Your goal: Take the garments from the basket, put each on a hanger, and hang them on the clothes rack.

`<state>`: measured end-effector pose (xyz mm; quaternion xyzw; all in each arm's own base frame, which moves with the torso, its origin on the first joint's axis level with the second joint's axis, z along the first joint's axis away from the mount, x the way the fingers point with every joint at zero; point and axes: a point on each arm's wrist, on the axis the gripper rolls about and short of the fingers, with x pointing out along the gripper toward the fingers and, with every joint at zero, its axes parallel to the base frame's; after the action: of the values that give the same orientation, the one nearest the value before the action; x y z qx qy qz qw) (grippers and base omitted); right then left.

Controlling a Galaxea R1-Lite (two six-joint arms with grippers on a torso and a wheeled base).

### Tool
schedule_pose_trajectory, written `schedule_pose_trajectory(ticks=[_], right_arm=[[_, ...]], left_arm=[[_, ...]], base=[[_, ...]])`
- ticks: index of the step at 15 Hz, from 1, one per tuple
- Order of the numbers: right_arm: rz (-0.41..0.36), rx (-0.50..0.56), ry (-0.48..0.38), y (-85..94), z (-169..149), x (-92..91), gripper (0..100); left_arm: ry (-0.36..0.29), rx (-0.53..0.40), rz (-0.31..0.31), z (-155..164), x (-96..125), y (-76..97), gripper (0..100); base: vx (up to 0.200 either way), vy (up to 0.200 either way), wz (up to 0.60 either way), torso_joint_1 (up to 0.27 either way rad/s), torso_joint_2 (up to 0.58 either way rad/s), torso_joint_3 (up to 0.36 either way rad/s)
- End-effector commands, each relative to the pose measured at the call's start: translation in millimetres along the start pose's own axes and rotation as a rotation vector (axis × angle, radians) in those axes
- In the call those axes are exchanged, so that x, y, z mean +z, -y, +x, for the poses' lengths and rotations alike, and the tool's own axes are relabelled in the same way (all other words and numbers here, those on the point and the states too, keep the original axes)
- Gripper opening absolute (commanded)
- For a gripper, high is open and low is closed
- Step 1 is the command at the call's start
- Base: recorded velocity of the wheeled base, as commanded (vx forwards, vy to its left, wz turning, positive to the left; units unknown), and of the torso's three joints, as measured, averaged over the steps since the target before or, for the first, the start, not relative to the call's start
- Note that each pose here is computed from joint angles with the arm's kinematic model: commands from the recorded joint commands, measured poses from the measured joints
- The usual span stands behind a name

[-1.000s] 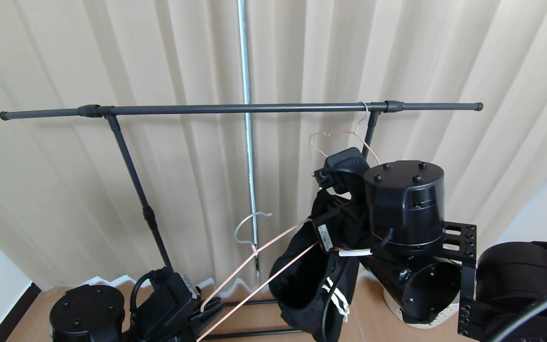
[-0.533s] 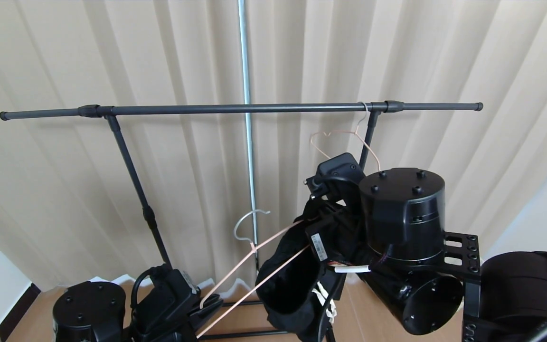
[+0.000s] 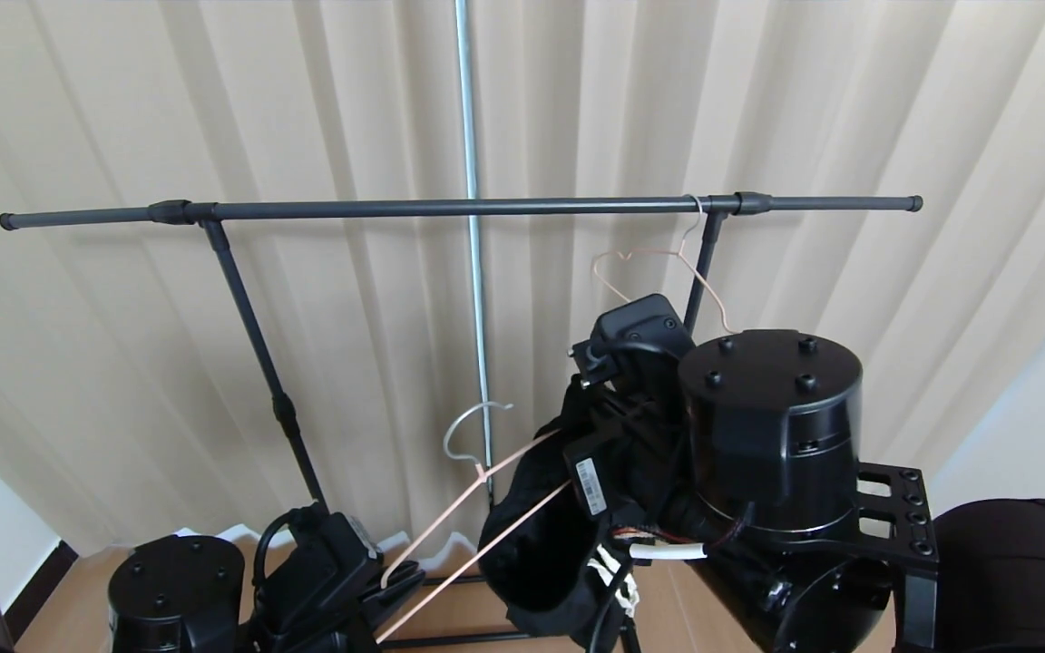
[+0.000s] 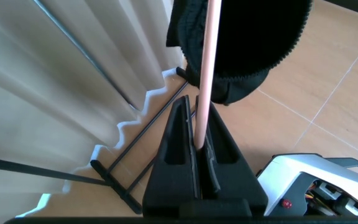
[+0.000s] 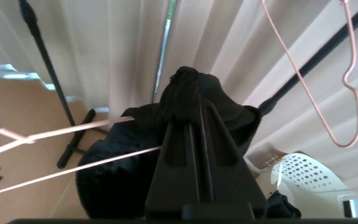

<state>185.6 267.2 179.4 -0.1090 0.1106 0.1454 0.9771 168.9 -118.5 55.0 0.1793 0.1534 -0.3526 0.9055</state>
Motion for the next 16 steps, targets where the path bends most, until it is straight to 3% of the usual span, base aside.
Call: schedule_pose_trajectory(ticks=[1, 10, 16], right_arm=[[-0.006, 0.021, -0.001, -6.9, -2.9, -1.7, 0], [0.071, 0.141, 0.007, -43.2, -25.2, -5.8, 0], [0.091, 0.140, 0.005, -44.3, -23.0, -5.3, 0]], left_arm=[[-0.001, 0.001, -0.001, 0.6, -0.2, -0.3, 0], [-0.002, 0.008, -0.006, 2.5, -0.3, -2.4, 0], [0.033, 0.021, -0.013, 0.8, 3.0, -3.6, 0]], base=[[0.000, 0.000, 0.00, 0.000, 0.00, 0.000], [0.000, 0.000, 0.00, 0.000, 0.00, 0.000], [0.000, 0.000, 0.00, 0.000, 0.00, 0.000]])
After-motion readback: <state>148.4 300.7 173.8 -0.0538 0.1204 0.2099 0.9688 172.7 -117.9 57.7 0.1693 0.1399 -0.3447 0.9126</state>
